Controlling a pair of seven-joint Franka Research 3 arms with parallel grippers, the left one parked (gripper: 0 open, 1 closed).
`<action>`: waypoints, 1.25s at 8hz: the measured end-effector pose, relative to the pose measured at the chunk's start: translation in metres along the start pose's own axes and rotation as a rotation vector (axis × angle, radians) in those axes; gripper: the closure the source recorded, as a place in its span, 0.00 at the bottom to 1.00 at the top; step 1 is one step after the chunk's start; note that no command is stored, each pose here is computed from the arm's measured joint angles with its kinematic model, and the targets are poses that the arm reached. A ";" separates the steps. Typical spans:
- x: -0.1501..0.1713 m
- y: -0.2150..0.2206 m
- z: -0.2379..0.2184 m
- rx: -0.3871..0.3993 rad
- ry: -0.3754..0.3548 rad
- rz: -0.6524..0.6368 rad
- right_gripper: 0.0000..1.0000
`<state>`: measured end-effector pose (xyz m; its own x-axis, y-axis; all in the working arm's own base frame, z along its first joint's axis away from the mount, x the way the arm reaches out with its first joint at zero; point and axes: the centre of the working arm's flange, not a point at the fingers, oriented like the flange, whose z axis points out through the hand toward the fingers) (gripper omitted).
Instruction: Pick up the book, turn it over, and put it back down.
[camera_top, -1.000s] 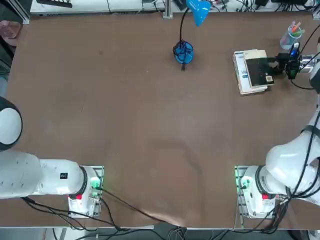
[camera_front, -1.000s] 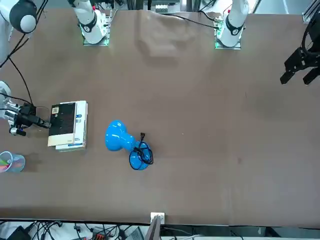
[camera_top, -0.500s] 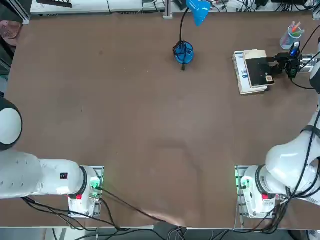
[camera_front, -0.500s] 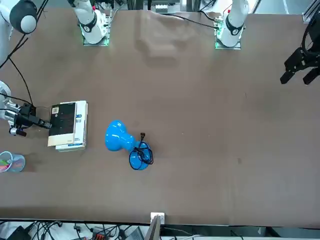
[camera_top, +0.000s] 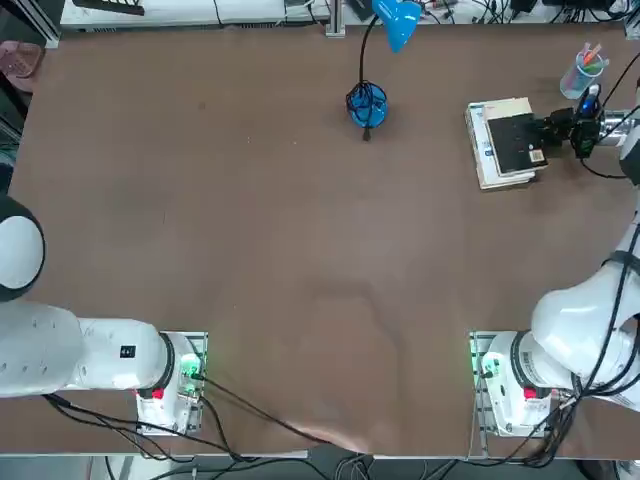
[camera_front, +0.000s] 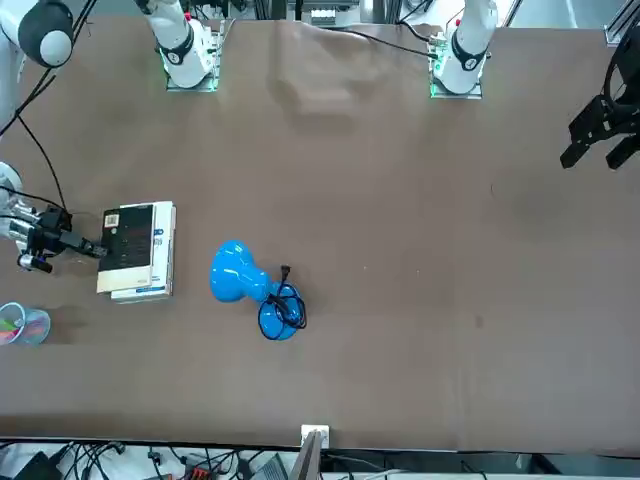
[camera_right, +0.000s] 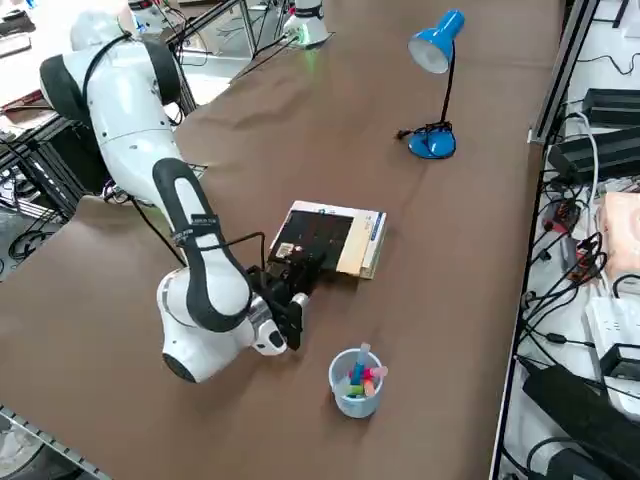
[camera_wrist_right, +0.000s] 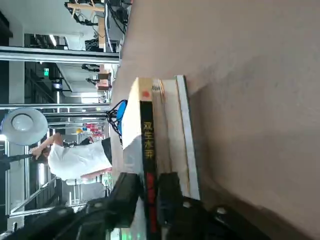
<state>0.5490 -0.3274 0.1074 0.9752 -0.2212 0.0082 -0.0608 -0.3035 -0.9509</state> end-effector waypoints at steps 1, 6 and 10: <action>-0.001 -0.001 0.001 0.013 -0.005 -0.002 0.85; 0.040 -0.095 -0.046 -0.129 -0.136 -0.132 0.88; 0.083 -0.302 -0.025 -0.759 -0.391 -0.276 0.88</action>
<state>0.6427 -0.2778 0.4028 0.9702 0.2404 -0.0317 0.1980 -0.8610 -0.4685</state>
